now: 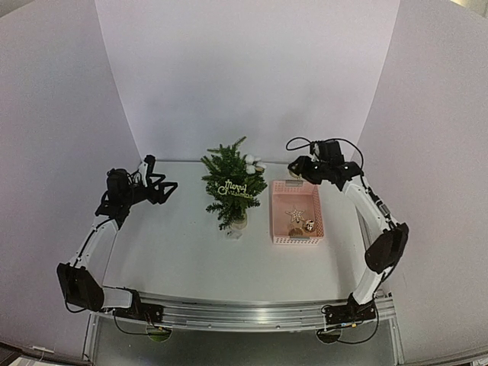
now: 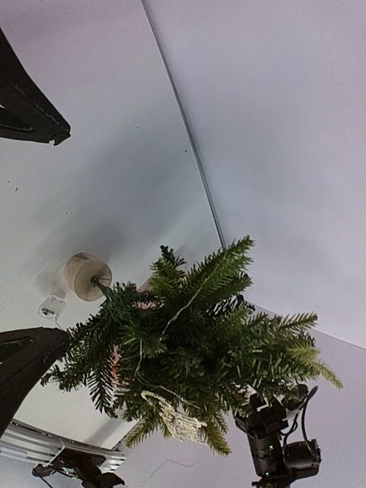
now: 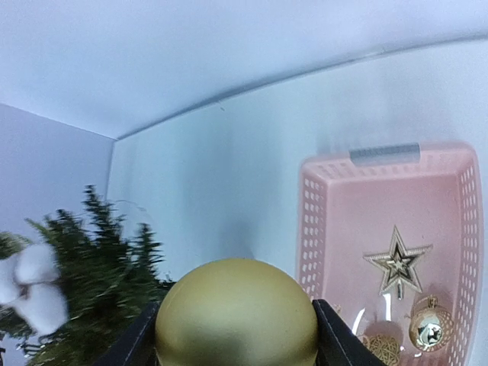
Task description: Decorate the small christmas tree
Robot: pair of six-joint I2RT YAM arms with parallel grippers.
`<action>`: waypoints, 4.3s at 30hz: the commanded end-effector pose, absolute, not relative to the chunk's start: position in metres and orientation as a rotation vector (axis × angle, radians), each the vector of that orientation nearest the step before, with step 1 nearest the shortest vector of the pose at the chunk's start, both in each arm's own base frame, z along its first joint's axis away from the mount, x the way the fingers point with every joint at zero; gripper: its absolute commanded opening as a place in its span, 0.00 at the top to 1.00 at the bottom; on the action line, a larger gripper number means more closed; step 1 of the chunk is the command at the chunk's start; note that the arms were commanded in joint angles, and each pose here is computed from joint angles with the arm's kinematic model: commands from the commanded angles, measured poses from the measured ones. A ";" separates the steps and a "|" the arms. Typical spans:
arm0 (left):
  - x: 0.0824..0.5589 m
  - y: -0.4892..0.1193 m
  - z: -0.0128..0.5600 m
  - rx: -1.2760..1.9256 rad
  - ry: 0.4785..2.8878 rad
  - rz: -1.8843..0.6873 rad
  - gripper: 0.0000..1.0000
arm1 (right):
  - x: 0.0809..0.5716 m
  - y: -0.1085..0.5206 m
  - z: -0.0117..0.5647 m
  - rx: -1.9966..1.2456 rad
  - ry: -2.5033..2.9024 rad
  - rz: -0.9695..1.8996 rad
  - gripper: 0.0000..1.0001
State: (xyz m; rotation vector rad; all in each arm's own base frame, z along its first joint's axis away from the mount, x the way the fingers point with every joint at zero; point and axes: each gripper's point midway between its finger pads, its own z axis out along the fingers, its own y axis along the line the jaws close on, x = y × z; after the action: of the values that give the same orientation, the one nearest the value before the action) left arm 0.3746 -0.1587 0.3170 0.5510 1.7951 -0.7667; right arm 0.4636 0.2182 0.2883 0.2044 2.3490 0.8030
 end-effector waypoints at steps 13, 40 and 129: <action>0.319 -0.200 0.411 0.873 1.427 -0.885 0.19 | 0.354 0.327 0.476 -0.399 1.812 1.273 0.47; 0.279 -0.333 0.490 1.219 1.029 -1.089 0.37 | 0.315 0.432 0.541 -0.622 1.399 1.652 0.48; 0.261 -0.270 0.439 1.474 1.168 -0.549 1.00 | 0.287 0.442 0.499 -0.795 1.441 1.511 0.19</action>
State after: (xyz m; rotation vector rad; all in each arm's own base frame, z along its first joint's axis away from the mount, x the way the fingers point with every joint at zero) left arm 0.2741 -0.2872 0.4663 1.3276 1.1503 -0.7300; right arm 0.3208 0.4356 0.4811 -0.6599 1.5170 1.5744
